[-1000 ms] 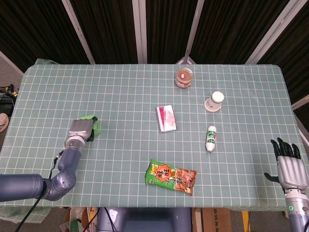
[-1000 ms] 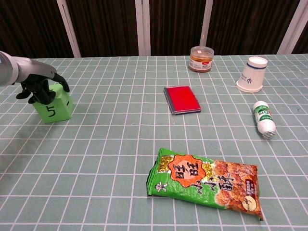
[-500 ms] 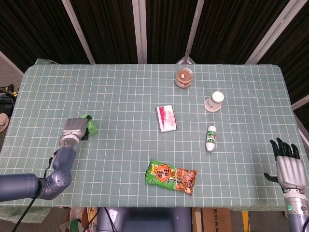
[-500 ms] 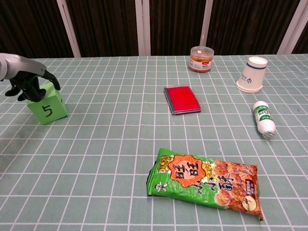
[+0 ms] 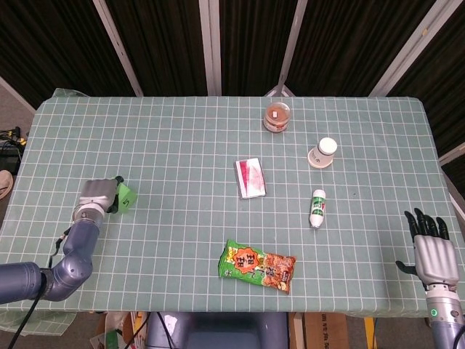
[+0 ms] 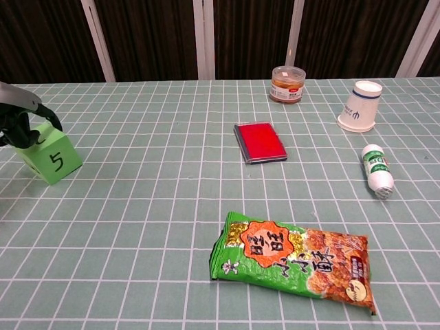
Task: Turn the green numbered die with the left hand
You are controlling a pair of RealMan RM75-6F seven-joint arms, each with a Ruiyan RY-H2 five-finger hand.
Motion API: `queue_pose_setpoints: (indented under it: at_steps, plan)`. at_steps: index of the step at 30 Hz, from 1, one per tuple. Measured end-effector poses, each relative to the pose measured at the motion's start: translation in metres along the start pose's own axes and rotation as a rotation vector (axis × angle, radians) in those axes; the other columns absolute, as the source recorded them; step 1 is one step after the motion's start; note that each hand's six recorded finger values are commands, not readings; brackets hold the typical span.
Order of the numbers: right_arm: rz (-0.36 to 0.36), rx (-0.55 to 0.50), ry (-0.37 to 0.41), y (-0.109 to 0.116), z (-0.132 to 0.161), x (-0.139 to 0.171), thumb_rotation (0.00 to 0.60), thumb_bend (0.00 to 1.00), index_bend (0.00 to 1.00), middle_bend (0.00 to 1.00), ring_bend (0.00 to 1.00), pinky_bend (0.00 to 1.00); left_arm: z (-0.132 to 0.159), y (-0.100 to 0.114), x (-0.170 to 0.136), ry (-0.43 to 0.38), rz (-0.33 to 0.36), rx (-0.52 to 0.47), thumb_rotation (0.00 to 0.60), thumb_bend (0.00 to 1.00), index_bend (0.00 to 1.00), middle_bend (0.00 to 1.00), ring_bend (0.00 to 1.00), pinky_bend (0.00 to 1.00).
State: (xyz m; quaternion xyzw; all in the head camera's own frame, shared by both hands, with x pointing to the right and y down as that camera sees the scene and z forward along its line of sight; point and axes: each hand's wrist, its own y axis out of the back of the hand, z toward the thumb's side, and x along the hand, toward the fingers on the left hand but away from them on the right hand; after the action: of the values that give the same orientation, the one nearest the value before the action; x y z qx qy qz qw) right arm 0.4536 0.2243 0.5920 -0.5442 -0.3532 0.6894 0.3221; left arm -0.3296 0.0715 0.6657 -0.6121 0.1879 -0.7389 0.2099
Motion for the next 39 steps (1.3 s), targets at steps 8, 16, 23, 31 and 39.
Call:
queue_pose_setpoints:
  at_steps: [8, 16, 23, 31, 39]
  plan:
    - [0.004, 0.005, 0.0, -0.001, 0.001, 0.0, 0.6, 0.08, 0.09, 0.03, 0.09, 0.04, -0.019, -0.002, -0.002, 0.016, -0.007, 0.017, 0.6, 0.9, 0.16, 0.85, 0.7, 0.77]
    - [0.004, 0.007, -0.003, -0.001, 0.001, 0.0, 0.6, 0.08, 0.09, 0.03, 0.09, 0.04, -0.034, -0.008, -0.004, 0.025, -0.018, 0.032, 0.6, 0.9, 0.16, 0.85, 0.7, 0.77]
    - [0.004, 0.009, -0.007, -0.002, 0.001, 0.0, 0.6, 0.08, 0.09, 0.03, 0.09, 0.04, -0.042, -0.016, -0.007, 0.022, -0.034, 0.063, 0.6, 0.9, 0.16, 0.85, 0.7, 0.77]
    - [0.003, 0.008, -0.012, -0.001, 0.001, 0.0, 0.6, 0.08, 0.1, 0.03, 0.09, 0.04, -0.051, -0.022, -0.016, 0.0, -0.046, 0.079, 0.6, 0.89, 0.15, 0.85, 0.7, 0.77]
    - [0.006, 0.01, -0.014, -0.001, 0.001, 0.001, 0.6, 0.08, 0.1, 0.03, 0.09, 0.04, -0.065, -0.026, -0.03, -0.003, -0.034, 0.114, 0.6, 0.89, 0.15, 0.85, 0.7, 0.77]
